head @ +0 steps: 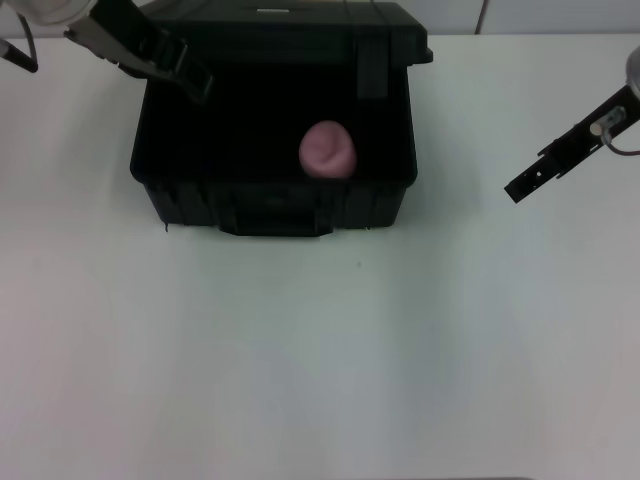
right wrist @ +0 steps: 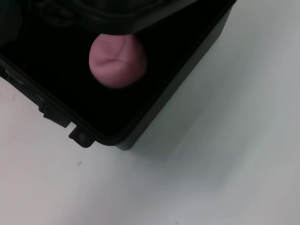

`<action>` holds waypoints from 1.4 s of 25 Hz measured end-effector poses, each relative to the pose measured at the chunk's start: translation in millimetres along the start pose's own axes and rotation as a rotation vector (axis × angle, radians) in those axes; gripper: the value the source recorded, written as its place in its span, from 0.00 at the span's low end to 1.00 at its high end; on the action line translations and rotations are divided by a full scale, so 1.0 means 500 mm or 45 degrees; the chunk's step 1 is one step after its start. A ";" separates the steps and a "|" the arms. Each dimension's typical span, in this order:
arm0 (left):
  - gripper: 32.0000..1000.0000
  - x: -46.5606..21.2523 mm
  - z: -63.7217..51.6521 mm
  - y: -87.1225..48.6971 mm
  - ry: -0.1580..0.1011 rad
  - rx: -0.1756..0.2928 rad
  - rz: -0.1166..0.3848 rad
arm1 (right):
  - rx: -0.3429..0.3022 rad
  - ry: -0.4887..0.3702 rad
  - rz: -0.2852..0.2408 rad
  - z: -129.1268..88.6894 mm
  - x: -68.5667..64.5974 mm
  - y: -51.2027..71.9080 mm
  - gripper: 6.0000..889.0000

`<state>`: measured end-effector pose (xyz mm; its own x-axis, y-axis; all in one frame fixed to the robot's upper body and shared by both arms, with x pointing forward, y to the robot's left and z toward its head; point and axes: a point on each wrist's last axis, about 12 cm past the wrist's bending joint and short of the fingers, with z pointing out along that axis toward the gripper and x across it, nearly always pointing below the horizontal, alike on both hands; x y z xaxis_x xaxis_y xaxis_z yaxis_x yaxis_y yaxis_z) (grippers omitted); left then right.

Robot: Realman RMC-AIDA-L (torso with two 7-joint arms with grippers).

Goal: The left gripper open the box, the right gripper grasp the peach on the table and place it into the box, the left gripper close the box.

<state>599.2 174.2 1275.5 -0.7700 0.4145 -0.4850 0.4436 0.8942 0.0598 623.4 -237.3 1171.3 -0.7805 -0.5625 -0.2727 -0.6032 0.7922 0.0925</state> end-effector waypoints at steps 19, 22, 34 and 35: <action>0.77 0.006 -0.002 0.011 0.027 -0.039 -0.018 | 0.001 -0.001 0.002 0.001 0.001 -0.001 0.96; 0.77 0.006 -0.002 0.010 0.028 -0.039 -0.012 | 0.001 -0.001 0.002 0.001 0.001 -0.001 0.96; 0.77 0.007 0.001 0.009 0.037 -0.037 -0.005 | 0.001 -0.002 0.000 0.000 0.000 0.000 0.96; 0.77 0.007 0.001 0.009 0.037 -0.037 -0.005 | 0.001 -0.002 0.000 0.000 0.000 0.000 0.96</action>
<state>598.7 179.4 1273.6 -0.7850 0.4155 -0.4595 0.4276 0.9001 0.0833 623.6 -237.3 1171.3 -0.7804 -0.5621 -0.2739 -0.6030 0.7924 0.0919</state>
